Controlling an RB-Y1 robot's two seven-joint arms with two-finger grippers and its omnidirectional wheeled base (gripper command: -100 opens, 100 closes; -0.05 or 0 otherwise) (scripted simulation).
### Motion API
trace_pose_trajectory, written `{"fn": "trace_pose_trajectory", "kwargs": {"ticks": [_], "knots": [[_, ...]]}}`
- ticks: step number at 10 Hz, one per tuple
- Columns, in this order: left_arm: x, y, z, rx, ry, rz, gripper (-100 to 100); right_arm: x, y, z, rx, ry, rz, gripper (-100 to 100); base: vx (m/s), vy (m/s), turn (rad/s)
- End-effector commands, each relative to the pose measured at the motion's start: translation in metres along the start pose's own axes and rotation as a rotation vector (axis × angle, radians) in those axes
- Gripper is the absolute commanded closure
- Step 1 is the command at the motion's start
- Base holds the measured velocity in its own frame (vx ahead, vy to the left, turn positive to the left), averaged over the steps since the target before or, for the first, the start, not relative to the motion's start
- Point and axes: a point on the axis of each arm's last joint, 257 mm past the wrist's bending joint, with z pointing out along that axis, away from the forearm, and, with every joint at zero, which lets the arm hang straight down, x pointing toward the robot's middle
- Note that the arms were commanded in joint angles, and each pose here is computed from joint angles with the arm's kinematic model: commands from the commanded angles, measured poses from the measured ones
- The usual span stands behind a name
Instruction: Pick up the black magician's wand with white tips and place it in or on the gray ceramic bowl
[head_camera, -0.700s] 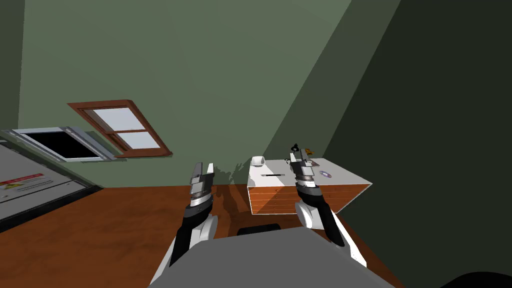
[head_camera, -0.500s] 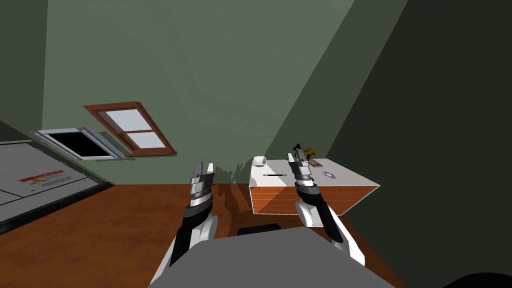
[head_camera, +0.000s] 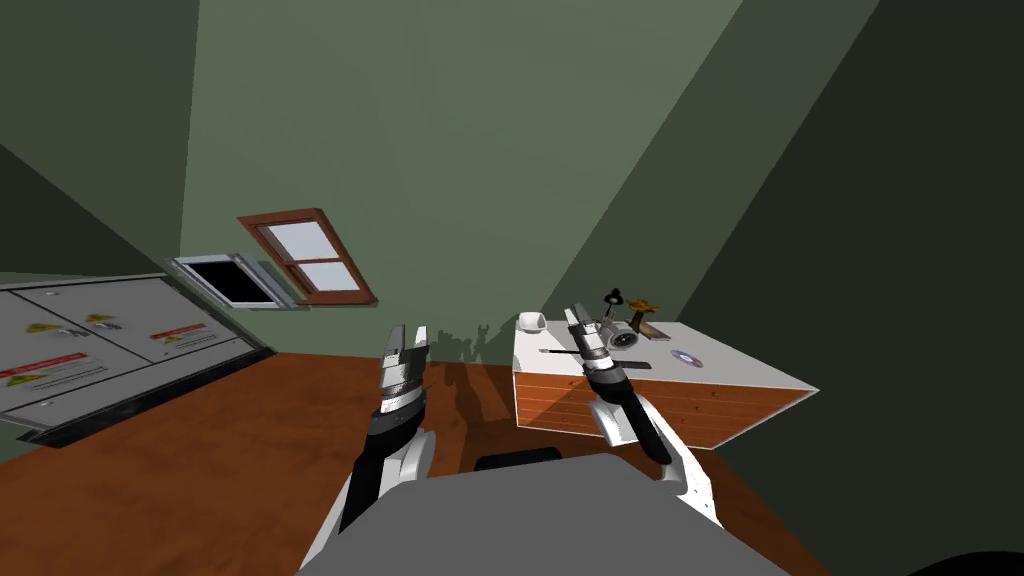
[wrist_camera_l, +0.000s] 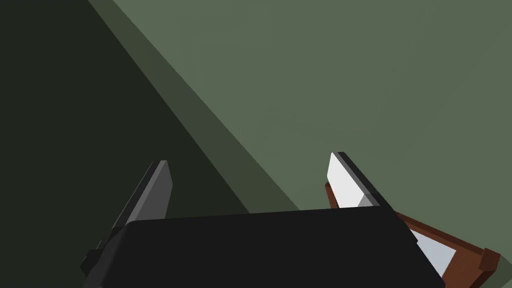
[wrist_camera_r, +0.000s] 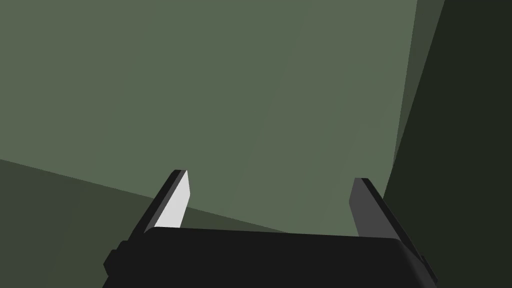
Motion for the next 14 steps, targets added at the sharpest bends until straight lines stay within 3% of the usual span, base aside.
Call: {"fn": "trace_pose_trajectory", "kwargs": {"ticks": [1, 7, 10, 11, 12, 13, 14], "knots": [[0.000, 0.000, 0.000, 0.000, 0.000, 0.000, 0, 0.013, -0.010, -0.002, 0.006, 0.062, -0.041, -100, 0.007, 0.072, 0.126], [0.000, 0.000, 0.000, 0.000, 0.000, 0.000, 0, 0.055, -0.058, -0.018, 0.039, 0.281, -0.195, -100, 0.016, 0.089, 0.134], [0.000, 0.000, 0.000, 0.000, 0.000, 0.000, 0, 0.064, -0.076, -0.028, 0.055, 0.358, -0.249, -100, 0.021, 0.058, 0.082], [0.000, 0.000, 0.000, 0.000, 0.000, 0.000, 0, 0.073, -0.088, -0.036, 0.058, 0.420, -0.296, -100, 0.023, 0.056, 0.152], [0.000, 0.000, 0.000, 0.000, 0.000, 0.000, 0, 0.072, -0.094, -0.039, 0.069, 0.425, -0.299, -100, 0.027, 0.044, 0.081], [0.000, 0.000, 0.000, 0.000, 0.000, 0.000, 0, 0.080, -0.107, -0.049, 0.075, 0.488, -0.345, -100, 0.029, 0.061, 0.180], [0.000, 0.000, 0.000, 0.000, 0.000, 0.000, 0, 0.079, -0.112, -0.052, 0.086, 0.495, -0.350, -100, 0.023, 0.055, 0.069]]}}
